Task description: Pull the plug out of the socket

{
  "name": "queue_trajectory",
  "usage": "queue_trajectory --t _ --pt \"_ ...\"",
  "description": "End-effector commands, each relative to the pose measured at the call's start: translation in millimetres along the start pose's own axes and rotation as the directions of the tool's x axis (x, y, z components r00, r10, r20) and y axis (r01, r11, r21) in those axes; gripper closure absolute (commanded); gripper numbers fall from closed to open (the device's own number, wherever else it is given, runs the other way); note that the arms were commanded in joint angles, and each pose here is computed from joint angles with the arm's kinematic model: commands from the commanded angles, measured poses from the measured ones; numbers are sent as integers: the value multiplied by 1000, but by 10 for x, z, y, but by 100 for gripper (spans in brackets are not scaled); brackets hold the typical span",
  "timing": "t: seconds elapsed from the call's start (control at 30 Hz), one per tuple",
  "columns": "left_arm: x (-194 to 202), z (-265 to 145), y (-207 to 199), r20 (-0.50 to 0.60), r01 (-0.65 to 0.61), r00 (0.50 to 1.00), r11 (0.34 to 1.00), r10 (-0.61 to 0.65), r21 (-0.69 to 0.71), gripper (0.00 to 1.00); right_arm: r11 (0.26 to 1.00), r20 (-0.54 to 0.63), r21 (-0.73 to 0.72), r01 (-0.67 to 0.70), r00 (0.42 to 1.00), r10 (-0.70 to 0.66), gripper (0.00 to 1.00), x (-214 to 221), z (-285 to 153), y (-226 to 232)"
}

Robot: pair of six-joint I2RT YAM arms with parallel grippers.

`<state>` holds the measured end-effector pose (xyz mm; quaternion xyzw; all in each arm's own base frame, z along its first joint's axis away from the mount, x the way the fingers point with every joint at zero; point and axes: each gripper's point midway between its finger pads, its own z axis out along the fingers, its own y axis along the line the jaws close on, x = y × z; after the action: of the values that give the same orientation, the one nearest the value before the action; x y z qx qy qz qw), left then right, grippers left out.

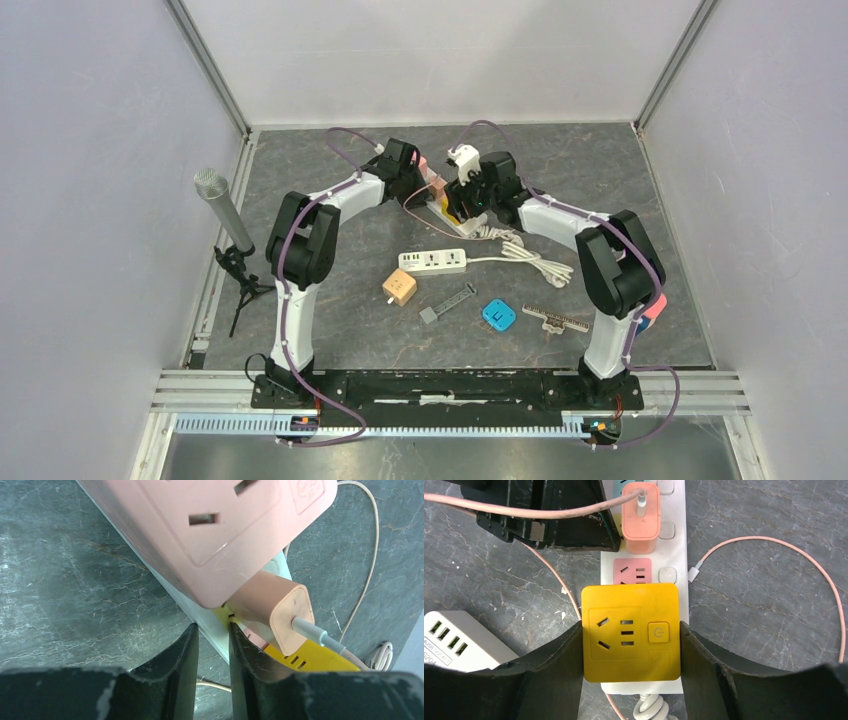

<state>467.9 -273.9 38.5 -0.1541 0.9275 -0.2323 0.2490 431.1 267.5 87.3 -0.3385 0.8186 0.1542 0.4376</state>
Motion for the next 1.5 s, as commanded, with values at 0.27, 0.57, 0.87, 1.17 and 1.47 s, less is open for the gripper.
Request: queue_trajectory --t 0.27,0.57,0.87,1.17,1.47 --pt "704 165 812 -218 -61 976 964 4 -260 71 989 112 -37 142 984 -138 100 -601 -84 504" --pt "734 162 842 -229 -72 973 962 11 -262 71 994 210 -106 -9 977 31 100 -773 -191 330" --pt "736 161 858 -233 -83 972 960 18 -269 71 995 174 -62 76 983 -64 100 -792 -182 364" --pt "748 165 865 -236 -83 972 959 18 -270 71 982 245 -158 -106 959 143 100 -928 -272 278" --pt "742 159 852 -237 -80 972 961 15 -266 71 1000 242 -26 -17 970 22 100 -1053 -422 69"
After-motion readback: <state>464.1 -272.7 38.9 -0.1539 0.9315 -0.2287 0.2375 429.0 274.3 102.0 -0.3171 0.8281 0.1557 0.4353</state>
